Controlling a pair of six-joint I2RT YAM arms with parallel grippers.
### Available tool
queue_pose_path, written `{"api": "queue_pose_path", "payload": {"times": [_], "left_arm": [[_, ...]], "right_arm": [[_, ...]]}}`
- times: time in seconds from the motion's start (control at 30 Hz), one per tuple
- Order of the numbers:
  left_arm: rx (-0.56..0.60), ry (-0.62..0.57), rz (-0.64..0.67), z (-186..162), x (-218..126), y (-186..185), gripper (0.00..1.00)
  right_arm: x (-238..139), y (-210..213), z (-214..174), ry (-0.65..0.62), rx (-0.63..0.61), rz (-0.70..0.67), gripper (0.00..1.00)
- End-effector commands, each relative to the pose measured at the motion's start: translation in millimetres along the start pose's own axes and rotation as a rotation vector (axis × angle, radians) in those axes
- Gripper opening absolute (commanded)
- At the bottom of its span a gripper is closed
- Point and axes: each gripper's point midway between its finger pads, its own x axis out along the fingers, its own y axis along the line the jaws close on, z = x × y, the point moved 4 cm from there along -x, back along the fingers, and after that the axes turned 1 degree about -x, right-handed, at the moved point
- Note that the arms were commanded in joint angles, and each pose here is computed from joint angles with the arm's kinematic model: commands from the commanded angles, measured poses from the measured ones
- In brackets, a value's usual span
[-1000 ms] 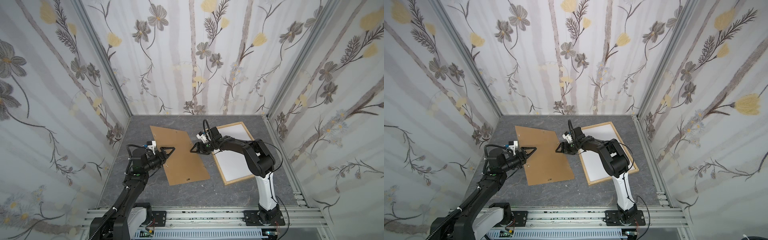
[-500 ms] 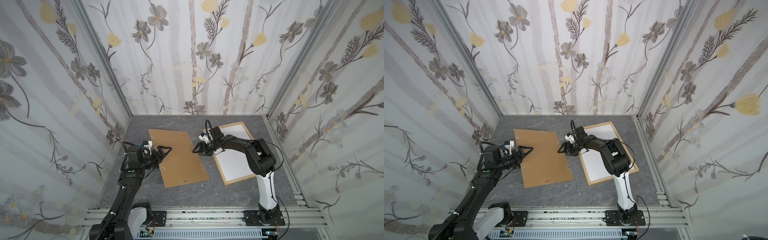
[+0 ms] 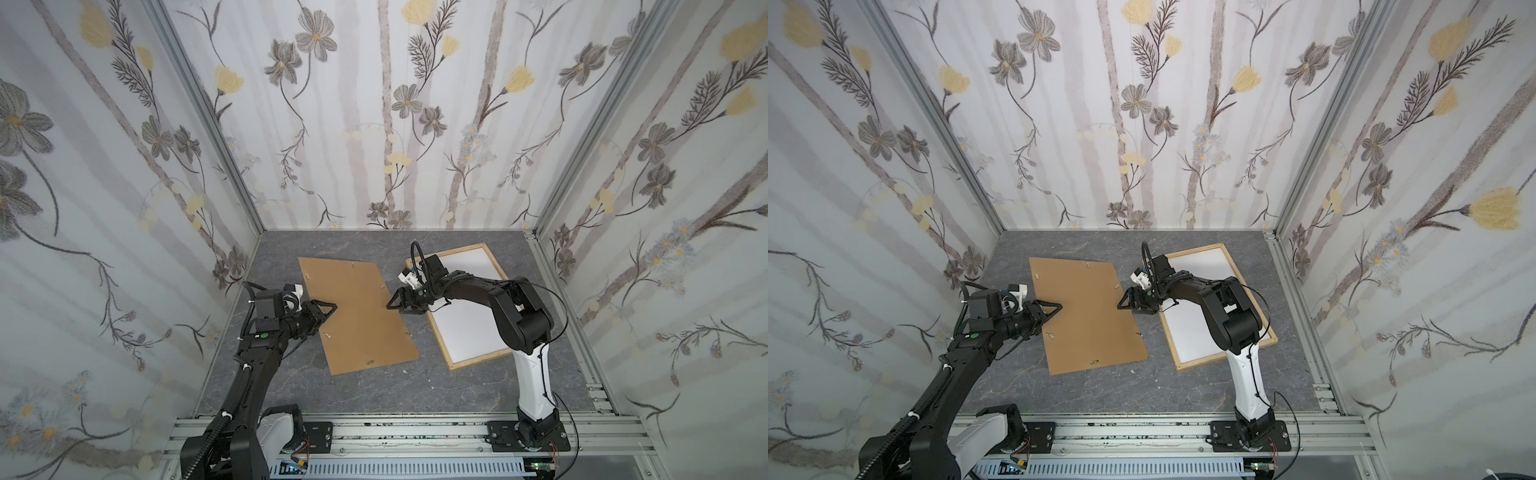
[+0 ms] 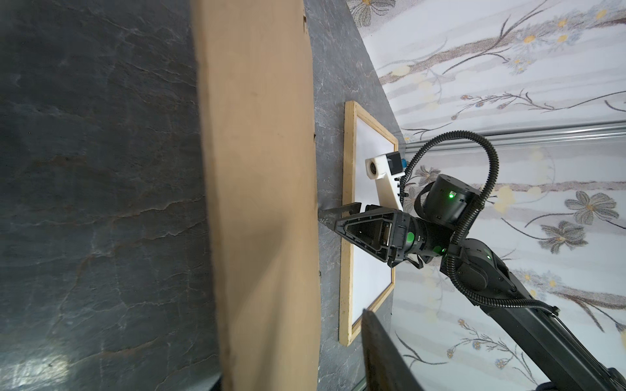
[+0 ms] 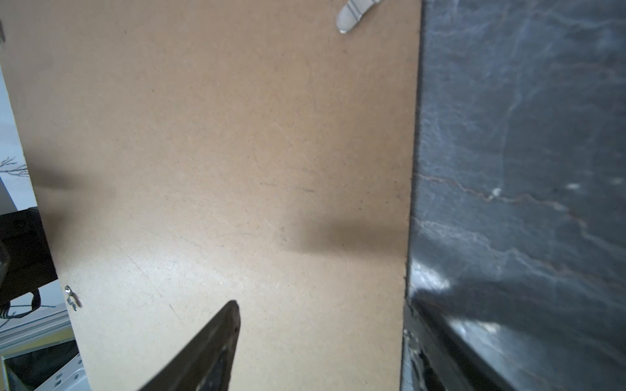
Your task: Put the photo into the frame
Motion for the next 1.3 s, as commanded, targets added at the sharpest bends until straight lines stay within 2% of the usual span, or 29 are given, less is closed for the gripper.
{"api": "queue_pose_path", "payload": {"times": [0.0, 0.17, 0.23, 0.53, 0.6, 0.7, 0.73, 0.93, 1.1, 1.13, 1.17, 1.2, 1.27], "left_arm": [[0.03, -0.013, 0.011, 2.4, 1.8, 3.3, 0.29], [0.022, -0.018, 0.035, 2.6, 4.4, 10.6, 0.05], [0.022, -0.017, 0.036, 2.0, 5.0, 12.0, 0.0], [0.07, -0.033, -0.03, 2.5, -1.2, -2.7, 0.0], [0.072, -0.026, -0.062, 1.9, -2.4, -6.6, 0.0], [0.074, -0.023, -0.105, 2.0, -5.4, -11.3, 0.0], [0.074, -0.023, -0.119, 2.3, -6.6, -13.1, 0.0], [0.099, -0.033, -0.254, 4.5, -21.3, -37.8, 0.0], [0.119, -0.039, -0.358, 4.5, -32.8, -60.0, 0.0], [0.125, -0.039, -0.368, 4.9, -34.6, -63.1, 0.0], [0.131, -0.037, -0.38, 4.7, -36.0, -66.0, 0.0], [0.135, -0.035, -0.39, 4.4, -37.5, -68.2, 0.0], [0.141, -0.031, -0.417, 3.5, -40.0, -73.1, 0.0]], "right_arm": [[-3.3, 5.2, -0.8, -0.006, -0.021, 0.015, 0.74], [0.1, 9.9, -4.3, -0.002, -0.03, 0.033, 0.74], [1.6, 12.7, -5.7, 0.003, -0.036, 0.04, 0.73], [-18.2, 38.1, -0.6, -0.035, -0.095, 0.053, 0.75], [-31.3, 51.0, 2.4, -0.062, -0.132, 0.05, 0.81], [-57.1, 67.4, 8.1, -0.133, -0.189, 0.019, 0.98], [-66.5, 71.8, 9.9, -0.158, -0.208, 0.004, 1.0], [-120.5, 73.0, 20.7, -0.295, -0.239, -0.116, 1.0], [-151.9, 47.1, 26.6, -0.367, -0.098, -0.146, 1.0], [-155.4, 46.5, 26.2, -0.368, -0.101, -0.13, 1.0], [-161.1, 49.7, 26.7, -0.379, -0.155, -0.136, 1.0], [-168.8, 50.9, 27.3, -0.412, -0.193, -0.177, 1.0], [-185.6, 47.1, 28.4, -0.536, -0.171, -0.222, 1.0]]}}
